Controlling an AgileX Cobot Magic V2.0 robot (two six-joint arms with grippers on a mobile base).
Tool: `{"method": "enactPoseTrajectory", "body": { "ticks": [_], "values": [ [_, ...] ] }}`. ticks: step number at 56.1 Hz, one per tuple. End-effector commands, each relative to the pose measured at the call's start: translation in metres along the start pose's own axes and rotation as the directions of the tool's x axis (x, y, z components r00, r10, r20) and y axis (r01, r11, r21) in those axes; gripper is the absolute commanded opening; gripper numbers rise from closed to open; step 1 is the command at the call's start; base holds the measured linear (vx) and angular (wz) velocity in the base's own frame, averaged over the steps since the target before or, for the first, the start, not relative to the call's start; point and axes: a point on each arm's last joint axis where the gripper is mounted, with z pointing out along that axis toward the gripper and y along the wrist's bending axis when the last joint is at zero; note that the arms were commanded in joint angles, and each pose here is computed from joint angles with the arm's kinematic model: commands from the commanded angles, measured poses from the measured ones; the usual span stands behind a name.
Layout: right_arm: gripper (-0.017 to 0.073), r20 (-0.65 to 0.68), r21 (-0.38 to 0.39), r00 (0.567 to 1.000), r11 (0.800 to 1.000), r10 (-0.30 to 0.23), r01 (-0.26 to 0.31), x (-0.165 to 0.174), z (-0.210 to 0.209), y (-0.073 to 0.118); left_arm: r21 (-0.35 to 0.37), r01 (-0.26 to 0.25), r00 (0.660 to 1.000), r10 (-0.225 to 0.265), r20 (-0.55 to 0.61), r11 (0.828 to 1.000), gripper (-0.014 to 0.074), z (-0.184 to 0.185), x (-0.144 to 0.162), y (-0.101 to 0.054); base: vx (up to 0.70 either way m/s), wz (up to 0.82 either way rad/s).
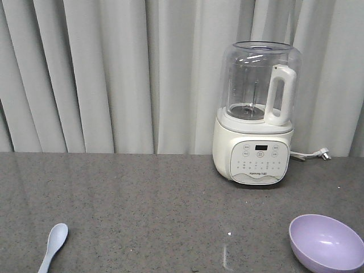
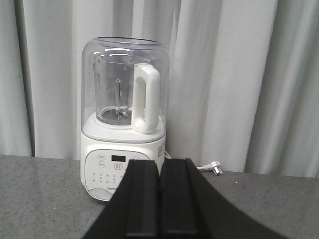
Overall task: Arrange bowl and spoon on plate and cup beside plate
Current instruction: 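Lower the left gripper toward the white spoon, then grasp the white spoon handle with the left gripper and lift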
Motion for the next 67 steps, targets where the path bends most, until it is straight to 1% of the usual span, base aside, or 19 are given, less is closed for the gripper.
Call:
{"method": "enactPoseTrajectory", "body": {
  "ticks": [1, 6, 14, 17, 20, 22, 23, 24, 27, 32, 39, 41, 43, 47, 52, 57, 60, 62, 67],
  "values": [
    [0.0094, 0.118, 0.011, 0.993, 1.000, -0.012, 0.011, -0.019, -0.004, -0.002, 0.014, -0.009, 0.993, 0.008, 0.114, 1.000, 0.0134, -0.006, -0.021, -0.003, 0.00, 0.00],
    [0.0196, 0.110, 0.010, 0.994, 1.000, -0.012, 0.011, -0.018, -0.004, -0.002, 0.021, -0.008, 0.995, 0.006, 0.101, 1.000, 0.0251, -0.006, -0.019, -0.004, 0.00, 0.00],
    [0.0456, 0.096, 0.010, 0.995, 1.000, -0.012, 0.011, -0.017, -0.004, -0.002, 0.027, -0.004, 0.997, 0.002, 0.082, 1.000, 0.0473, -0.006, -0.018, -0.005, 0.00, 0.00],
    [0.0543, 0.096, 0.010, 0.995, 1.000, -0.012, 0.011, -0.017, -0.004, -0.002, 0.029, 0.019, 0.997, -0.021, 0.080, 0.999, 0.0542, -0.006, -0.017, -0.005, 0.00, 0.00],
    [0.0602, 0.096, 0.010, 0.995, 1.000, -0.012, 0.011, -0.017, -0.004, -0.002, 0.031, 0.052, 0.995, -0.055, 0.080, 0.998, 0.0584, -0.006, -0.017, -0.005, 0.00, 0.00],
    [0.0638, 0.099, 0.010, 0.995, 1.000, -0.012, 0.011, -0.017, -0.004, -0.002, 0.036, 0.092, 0.992, -0.094, 0.079, 0.995, 0.0605, -0.006, -0.017, -0.005, 0.00, 0.00],
    [0.0647, 0.100, 0.010, 0.995, 1.000, -0.012, 0.011, -0.017, -0.004, -0.002, 0.040, 0.124, 0.989, -0.127, 0.078, 0.991, 0.0609, -0.006, -0.017, -0.005, 0.00, 0.00],
    [0.0652, 0.101, 0.010, 0.995, 1.000, -0.012, 0.011, -0.017, -0.004, -0.002, 0.044, 0.150, 0.985, -0.153, 0.077, 0.988, 0.0610, -0.006, -0.017, -0.005, 0.00, 0.00],
    [0.0659, 0.105, 0.010, 0.994, 1.000, -0.012, 0.011, -0.018, -0.004, -0.002, 0.051, 0.193, 0.978, -0.196, 0.070, 0.980, 0.0606, -0.005, -0.017, -0.006, 0.00, 0.00],
    [0.0650, 0.105, 0.010, 0.994, 1.000, -0.012, 0.011, -0.018, -0.004, -0.002, 0.049, 0.195, 0.980, -0.197, 0.032, 0.980, 0.0582, 0.002, -0.013, -0.006, 0.00, 0.00],
    [0.0619, 0.106, 0.010, 0.994, 1.000, -0.012, 0.011, -0.018, -0.004, -0.002, 0.043, 0.182, 0.976, -0.175, -0.130, 0.982, 0.0546, 0.020, -0.008, -0.009, 0.00, 0.00],
    [0.0609, 0.110, 0.010, 0.994, 1.000, -0.012, 0.011, -0.018, -0.004, -0.002, 0.043, 0.165, 0.970, -0.154, -0.185, 0.985, 0.0538, 0.028, -0.006, -0.009, 0.00, 0.00],
    [0.0599, 0.113, 0.010, 0.993, 1.000, -0.012, 0.011, -0.019, -0.004, -0.002, 0.045, 0.159, 0.964, -0.145, -0.222, 0.986, 0.0531, 0.036, -0.007, -0.010, 0.00, 0.00],
    [0.0578, 0.119, 0.011, 0.993, 1.000, -0.012, 0.011, -0.019, -0.004, -0.002, 0.058, 0.129, 0.949, -0.106, -0.295, 0.990, 0.0520, 0.054, -0.007, -0.012, 0.00, 0.00],
    [0.0568, 0.119, 0.011, 0.993, 1.000, -0.012, 0.011, -0.019, -0.004, -0.002, 0.071, 0.112, 0.912, -0.074, -0.404, 0.991, 0.0513, 0.077, 0.009, -0.017, 0.00, 0.00],
    [0.0568, 0.119, 0.011, 0.993, 1.000, -0.014, 0.013, -0.019, -0.004, -0.002, 0.073, 0.103, 0.851, -0.050, -0.522, 0.992, 0.0513, 0.098, 0.033, -0.021, 0.00, 0.00],
    [0.0568, 0.119, 0.012, 0.993, 1.000, -0.018, 0.017, -0.019, -0.004, -0.002, 0.064, 0.112, 0.806, -0.053, -0.590, 0.992, 0.0513, 0.110, 0.049, -0.022, 0.00, 0.00],
    [0.0568, 0.119, 0.013, 0.993, 1.000, -0.022, 0.020, -0.019, -0.004, -0.002, 0.050, 0.126, 0.774, -0.066, -0.629, 0.991, 0.0513, 0.119, 0.060, -0.022, 0.00, 0.00],
    [0.0568, 0.119, 0.014, 0.993, 1.000, -0.024, 0.022, -0.019, -0.004, -0.002, 0.030, 0.140, 0.726, -0.082, -0.683, 0.990, 0.0513, 0.136, 0.079, -0.023, 0.00, 0.00]
  ]
}}
